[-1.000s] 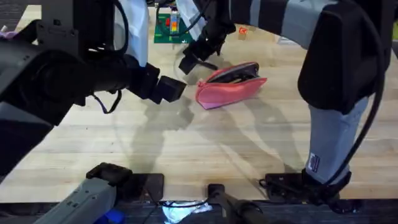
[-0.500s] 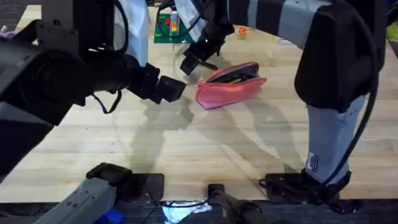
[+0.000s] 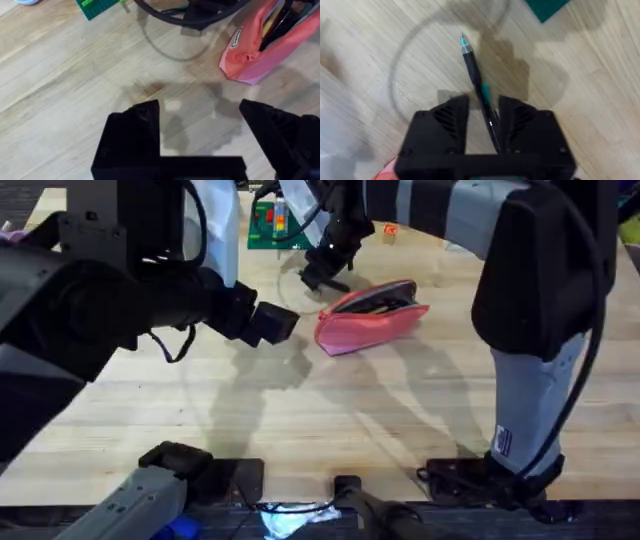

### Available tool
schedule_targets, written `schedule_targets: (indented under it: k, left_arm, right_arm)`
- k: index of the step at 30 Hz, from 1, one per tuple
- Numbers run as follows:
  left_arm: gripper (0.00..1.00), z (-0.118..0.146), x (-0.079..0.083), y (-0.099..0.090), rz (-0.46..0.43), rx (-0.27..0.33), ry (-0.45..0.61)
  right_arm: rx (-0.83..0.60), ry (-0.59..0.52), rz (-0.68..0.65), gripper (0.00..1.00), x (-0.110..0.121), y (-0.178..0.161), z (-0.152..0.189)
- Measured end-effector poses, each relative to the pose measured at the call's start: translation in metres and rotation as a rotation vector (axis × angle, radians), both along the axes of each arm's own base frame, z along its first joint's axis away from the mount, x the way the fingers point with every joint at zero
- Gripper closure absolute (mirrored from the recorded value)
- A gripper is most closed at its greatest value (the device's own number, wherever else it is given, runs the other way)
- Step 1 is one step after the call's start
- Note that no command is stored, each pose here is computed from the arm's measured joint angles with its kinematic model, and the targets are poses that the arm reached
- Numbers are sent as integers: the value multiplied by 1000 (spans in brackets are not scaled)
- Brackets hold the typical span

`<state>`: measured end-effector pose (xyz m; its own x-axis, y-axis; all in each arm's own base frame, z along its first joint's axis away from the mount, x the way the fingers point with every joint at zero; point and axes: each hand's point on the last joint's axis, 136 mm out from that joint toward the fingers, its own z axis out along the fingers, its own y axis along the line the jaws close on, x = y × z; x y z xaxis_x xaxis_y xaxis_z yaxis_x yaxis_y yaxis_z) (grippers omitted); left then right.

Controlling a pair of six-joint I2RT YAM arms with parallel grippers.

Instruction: Unzip the bag, pick up the pens from the table one at a time and place them inside, then zip the bag closed.

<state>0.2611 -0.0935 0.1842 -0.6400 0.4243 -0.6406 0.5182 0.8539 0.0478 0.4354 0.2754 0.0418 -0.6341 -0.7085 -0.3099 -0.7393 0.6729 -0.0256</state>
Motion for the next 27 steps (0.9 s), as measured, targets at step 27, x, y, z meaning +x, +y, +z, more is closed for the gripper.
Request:
schedule_targets:
  k: [27]
  left_arm:
    - [7,-3,-4,1,0,6,22]
  right_arm:
    - [-86,-90,47,970,15,-14,6]
